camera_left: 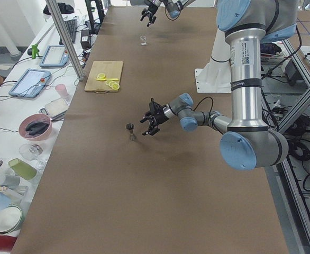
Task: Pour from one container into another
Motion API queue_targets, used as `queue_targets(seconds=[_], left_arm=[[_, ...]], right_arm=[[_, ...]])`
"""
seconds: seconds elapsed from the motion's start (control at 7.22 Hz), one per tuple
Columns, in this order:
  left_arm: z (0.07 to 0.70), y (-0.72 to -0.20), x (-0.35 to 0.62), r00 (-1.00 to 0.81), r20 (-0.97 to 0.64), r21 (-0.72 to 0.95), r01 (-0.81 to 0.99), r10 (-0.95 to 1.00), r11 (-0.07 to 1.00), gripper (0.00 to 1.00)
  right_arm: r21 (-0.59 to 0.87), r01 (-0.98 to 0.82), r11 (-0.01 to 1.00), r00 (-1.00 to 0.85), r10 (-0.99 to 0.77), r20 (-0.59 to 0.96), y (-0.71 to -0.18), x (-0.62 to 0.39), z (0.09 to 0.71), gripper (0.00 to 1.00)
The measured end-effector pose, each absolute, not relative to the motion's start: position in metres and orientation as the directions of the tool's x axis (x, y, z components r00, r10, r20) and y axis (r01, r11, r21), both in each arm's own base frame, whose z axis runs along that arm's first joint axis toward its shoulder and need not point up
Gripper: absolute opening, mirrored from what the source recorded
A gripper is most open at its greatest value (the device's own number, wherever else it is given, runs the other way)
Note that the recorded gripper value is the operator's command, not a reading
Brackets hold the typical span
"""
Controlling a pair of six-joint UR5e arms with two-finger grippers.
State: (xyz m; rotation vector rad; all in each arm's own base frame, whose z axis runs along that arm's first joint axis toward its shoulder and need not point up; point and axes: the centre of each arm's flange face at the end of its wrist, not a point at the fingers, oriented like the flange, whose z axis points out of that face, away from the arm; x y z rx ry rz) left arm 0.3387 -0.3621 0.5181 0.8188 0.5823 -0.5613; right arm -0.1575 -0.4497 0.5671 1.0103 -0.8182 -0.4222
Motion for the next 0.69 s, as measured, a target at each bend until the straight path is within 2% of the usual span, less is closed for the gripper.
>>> queue_targets(seconds=[0.69], left_arm=[[0.53,-0.381,0.368,0.729,-0.639,0.575,0.664,-0.244,0.478,0.98]], right_arm=[[0.812,-0.23,0.537,0.56,-0.609,0.561,-0.423,-0.148,0.591,0.99]])
